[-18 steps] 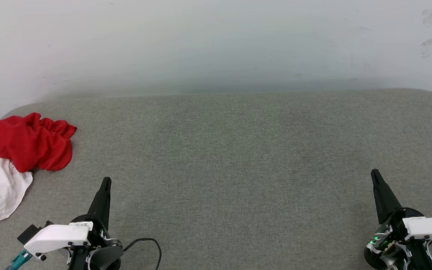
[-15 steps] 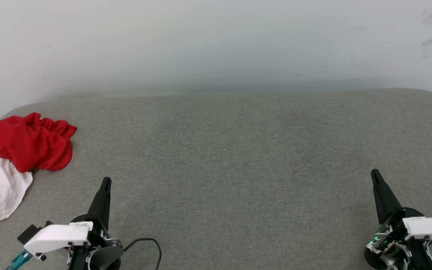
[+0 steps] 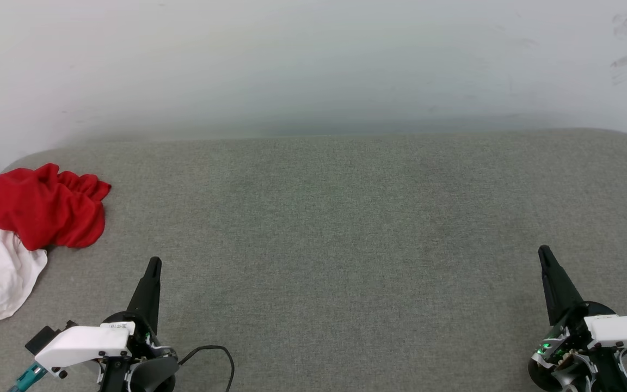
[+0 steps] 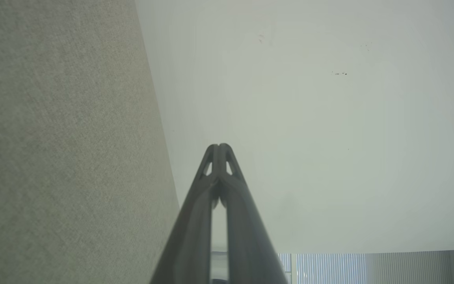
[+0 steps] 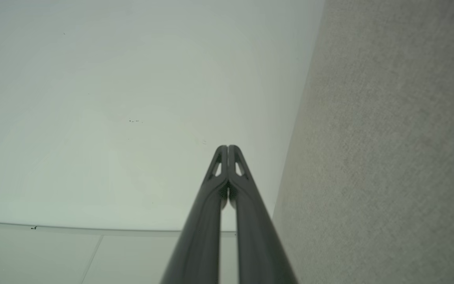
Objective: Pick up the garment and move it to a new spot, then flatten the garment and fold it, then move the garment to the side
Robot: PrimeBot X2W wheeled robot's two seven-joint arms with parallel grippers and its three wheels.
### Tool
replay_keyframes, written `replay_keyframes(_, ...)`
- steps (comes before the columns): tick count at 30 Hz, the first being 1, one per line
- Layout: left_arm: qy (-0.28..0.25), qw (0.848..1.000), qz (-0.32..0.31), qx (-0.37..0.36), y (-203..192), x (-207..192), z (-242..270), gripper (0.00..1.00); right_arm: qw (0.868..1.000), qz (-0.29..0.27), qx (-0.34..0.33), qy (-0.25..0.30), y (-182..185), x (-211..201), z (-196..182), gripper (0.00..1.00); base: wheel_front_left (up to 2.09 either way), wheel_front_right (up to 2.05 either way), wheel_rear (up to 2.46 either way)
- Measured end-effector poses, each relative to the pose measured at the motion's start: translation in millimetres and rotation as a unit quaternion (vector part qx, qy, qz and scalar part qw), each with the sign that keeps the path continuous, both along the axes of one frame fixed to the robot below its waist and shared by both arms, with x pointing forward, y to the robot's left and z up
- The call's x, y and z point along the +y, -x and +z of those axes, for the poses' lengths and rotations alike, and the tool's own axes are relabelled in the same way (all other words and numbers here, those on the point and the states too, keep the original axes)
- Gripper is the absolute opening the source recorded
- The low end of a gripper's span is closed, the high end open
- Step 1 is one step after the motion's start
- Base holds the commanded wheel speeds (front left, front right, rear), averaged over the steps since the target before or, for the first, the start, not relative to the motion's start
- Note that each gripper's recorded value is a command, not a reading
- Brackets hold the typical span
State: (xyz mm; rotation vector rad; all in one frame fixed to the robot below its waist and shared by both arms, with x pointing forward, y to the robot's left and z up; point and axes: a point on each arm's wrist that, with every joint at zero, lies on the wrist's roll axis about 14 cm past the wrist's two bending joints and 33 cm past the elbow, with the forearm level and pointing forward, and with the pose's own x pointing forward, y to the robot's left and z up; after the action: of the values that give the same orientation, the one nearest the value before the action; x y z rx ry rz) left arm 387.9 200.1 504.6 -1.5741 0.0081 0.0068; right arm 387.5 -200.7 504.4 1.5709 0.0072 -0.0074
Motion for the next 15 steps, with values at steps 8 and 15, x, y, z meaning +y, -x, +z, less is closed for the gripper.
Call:
replay_keyframes(8,0.0,1.0,0.0,0.0,0.0,0.0,0.0,0.0,1.0,0.0,0.0,0.0,0.0,0.0,0.0,0.0,0.0,0.0,0.0)
replay_keyframes(15,0.0,1.0,0.0,0.0,0.0,0.0,0.0,0.0,1.0,0.0,0.0,0.0,0.0,0.1,0.0,0.0,0.0,0.0,0.0)
